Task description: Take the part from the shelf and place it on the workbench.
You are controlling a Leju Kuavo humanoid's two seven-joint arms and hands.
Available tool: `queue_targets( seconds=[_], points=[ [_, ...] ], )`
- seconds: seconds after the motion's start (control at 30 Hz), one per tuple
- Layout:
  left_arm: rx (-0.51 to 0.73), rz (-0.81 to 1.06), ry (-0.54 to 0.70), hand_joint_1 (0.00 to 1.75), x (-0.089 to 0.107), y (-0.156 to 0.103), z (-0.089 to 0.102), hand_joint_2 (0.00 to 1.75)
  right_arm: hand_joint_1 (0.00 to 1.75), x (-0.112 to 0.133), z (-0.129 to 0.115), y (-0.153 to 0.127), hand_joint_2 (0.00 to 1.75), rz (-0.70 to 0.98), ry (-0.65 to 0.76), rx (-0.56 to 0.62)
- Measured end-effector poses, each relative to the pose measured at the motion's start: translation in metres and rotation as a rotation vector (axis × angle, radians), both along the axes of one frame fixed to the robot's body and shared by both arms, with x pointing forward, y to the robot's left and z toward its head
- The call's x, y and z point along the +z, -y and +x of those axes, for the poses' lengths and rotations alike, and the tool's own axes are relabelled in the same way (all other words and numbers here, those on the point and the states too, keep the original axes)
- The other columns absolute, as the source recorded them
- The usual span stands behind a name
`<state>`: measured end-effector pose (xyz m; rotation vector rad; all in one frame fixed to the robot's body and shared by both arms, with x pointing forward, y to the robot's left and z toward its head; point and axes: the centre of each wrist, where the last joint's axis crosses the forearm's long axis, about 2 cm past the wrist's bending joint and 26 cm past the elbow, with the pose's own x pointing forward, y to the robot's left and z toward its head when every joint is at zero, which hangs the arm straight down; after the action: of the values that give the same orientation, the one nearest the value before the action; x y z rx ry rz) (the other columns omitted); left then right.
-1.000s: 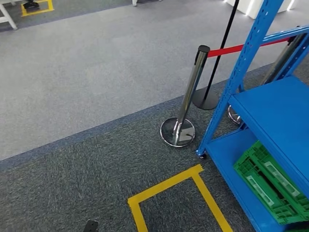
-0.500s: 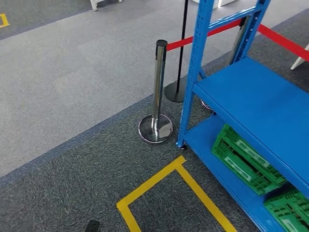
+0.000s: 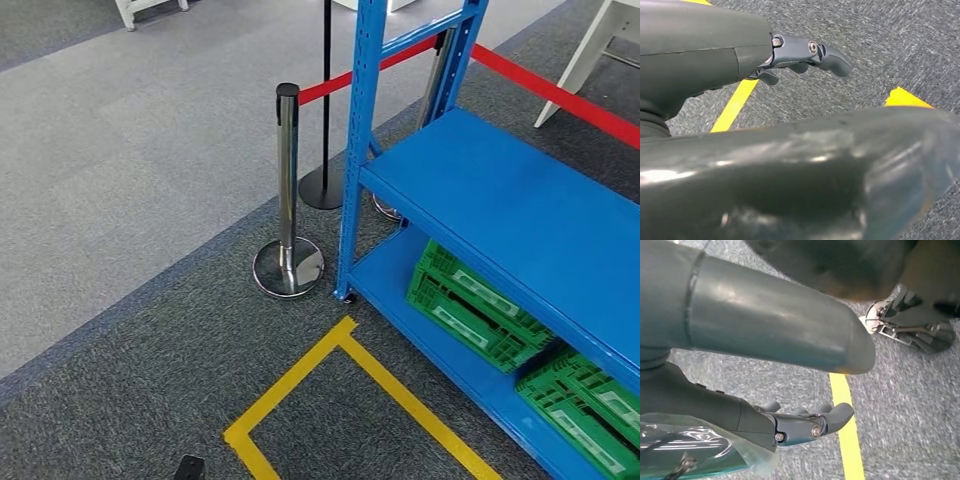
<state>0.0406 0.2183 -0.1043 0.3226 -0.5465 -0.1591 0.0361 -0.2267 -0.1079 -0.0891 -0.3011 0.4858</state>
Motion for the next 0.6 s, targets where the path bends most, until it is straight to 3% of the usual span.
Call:
queue_targets(
  seconds=[0.6],
  points=[
    [0.000,0.000,-0.001,0.00,-0.0001,0.0000,-0.0007,0.00,0.00,0.0001,0.0018,0.0009,0.00,-0.002,0.003,0.000]
  ],
)
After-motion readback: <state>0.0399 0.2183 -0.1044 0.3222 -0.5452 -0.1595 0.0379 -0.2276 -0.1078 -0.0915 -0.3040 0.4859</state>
